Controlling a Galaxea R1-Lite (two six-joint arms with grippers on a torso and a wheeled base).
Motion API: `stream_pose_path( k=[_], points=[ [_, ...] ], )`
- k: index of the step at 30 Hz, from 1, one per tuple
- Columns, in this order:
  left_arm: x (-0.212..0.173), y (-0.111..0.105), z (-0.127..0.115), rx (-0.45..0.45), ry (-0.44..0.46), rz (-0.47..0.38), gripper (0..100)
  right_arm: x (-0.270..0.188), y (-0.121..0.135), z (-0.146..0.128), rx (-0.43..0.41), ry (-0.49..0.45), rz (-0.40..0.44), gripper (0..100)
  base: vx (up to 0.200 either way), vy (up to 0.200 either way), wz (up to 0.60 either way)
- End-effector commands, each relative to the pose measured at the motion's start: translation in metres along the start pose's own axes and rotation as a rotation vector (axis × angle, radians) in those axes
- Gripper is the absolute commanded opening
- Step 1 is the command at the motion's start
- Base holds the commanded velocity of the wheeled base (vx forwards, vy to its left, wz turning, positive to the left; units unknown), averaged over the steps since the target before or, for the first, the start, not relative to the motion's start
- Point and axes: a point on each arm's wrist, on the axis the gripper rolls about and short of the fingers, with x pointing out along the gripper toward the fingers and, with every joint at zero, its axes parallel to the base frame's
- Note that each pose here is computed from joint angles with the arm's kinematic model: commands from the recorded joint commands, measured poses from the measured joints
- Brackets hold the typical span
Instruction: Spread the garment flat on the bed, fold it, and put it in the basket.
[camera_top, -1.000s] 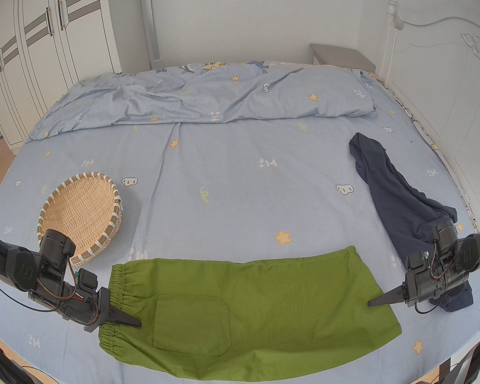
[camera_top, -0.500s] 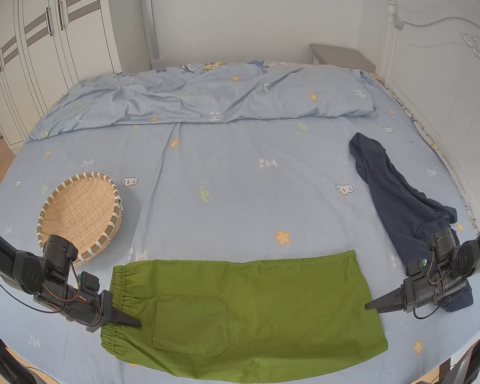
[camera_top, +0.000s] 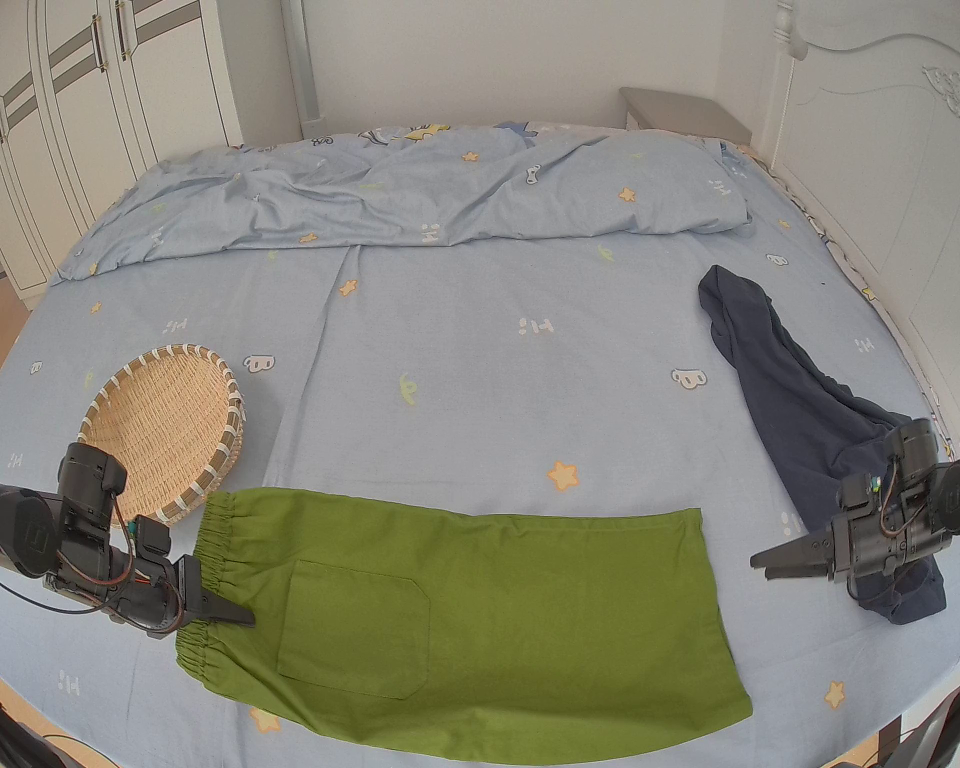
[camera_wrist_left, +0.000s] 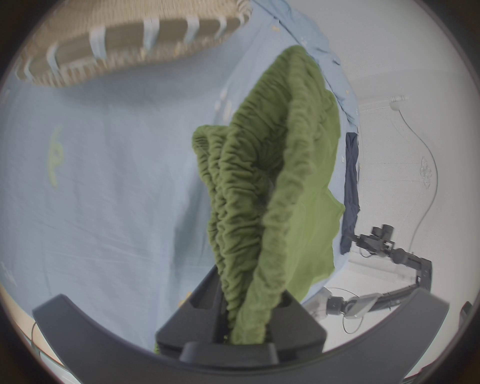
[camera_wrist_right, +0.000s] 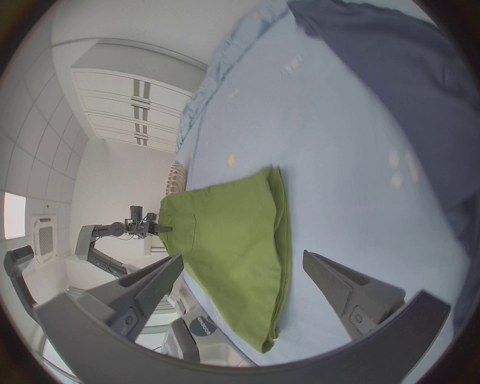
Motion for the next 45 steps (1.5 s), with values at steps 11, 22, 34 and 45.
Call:
stream_pose_path(
  k=[11, 22, 34, 45],
  points=[
    [-0.072, -0.035, 0.021, 0.097, -0.166, 0.28, 0, -0.036, 0.077, 0.035, -0.185, -0.214, -0.066, 100, 0.0, 0.0, 0.0],
    [-0.091, -0.092, 0.02, 0.107, -0.06, 0.271, 0, -0.03, 0.08, 0.037, -0.188, -0.22, -0.152, 100, 0.0, 0.0, 0.0],
    [-0.048, -0.164, 0.01, 0.119, 0.004, 0.289, 0, -0.028, 0.083, 0.035, -0.195, -0.21, -0.145, 100, 0.0, 0.0, 0.0],
    [-0.007, -0.229, -0.03, 0.222, 0.076, 0.242, 0, -0.02, 0.087, 0.031, -0.209, -0.187, -0.158, 100, 0.0, 0.0, 0.0]
  ],
)
